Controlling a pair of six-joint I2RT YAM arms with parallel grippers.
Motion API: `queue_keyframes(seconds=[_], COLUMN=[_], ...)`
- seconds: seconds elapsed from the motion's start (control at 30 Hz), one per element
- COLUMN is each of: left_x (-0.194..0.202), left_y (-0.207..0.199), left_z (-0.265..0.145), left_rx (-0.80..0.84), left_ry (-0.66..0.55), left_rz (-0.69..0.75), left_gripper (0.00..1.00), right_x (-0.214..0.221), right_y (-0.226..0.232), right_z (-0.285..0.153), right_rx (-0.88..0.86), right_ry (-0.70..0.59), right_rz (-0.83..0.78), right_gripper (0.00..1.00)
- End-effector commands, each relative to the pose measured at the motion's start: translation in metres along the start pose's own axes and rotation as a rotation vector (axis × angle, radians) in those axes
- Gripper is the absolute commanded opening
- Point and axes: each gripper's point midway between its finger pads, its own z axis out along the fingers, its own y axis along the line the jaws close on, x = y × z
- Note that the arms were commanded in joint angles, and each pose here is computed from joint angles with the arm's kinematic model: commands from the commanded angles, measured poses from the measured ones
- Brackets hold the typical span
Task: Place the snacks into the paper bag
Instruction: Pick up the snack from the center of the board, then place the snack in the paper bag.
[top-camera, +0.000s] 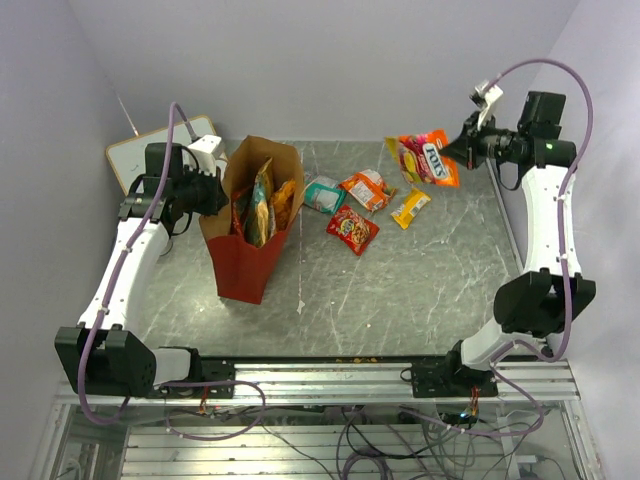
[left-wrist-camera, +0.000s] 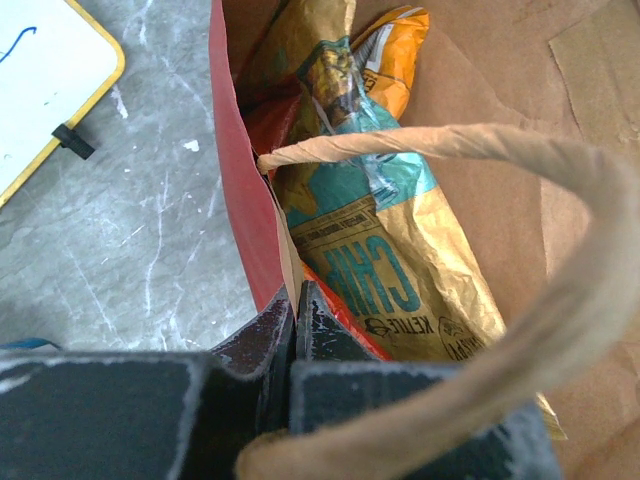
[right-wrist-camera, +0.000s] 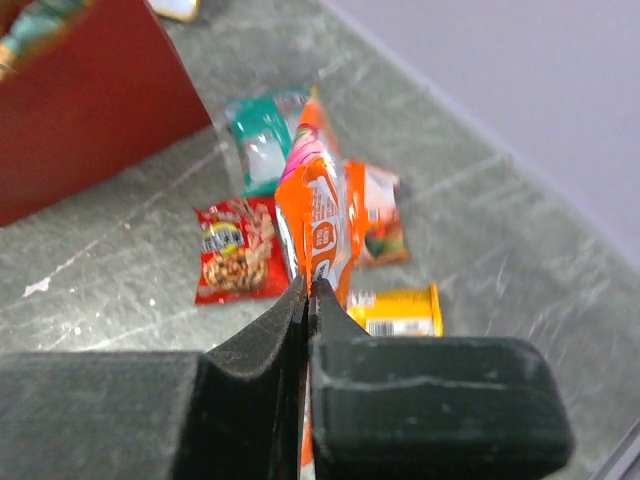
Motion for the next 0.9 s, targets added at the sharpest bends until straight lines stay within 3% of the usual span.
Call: queue_keyframes(seconds=[0.0, 0.2, 0.4, 0.87], left_x=[-0.021, -0.021, -0.020, -0.010], left_y=[-0.012, -0.019, -0.030, -0.053], left_z=[0.000, 0.000, -0.003, 0.002], left_rx=[0.079, 0.114, 0.171, 0.280], left_ry=[-0.071, -0.074, -0.084, -0.013], left_rz=[0.013, 0.005, 0.014, 0.046], left_gripper=[0.07, 0.07, 0.07, 0.07], right_x=[-0.076, -0.148, -0.194, -0.208], right_y=[0.044, 0.105, 0.140, 0.174], right_z=[0.004, 0.017, 0.030, 0.082], right_rx=[-0.098, -0.214, -0.311, -0.536], right_ry=[-0.148, -0.312, -0.404, -0.495], right_rz=[-0.117, -0.259, -0.322, -0.433], right_gripper=[0.00, 0.00, 0.00, 0.00])
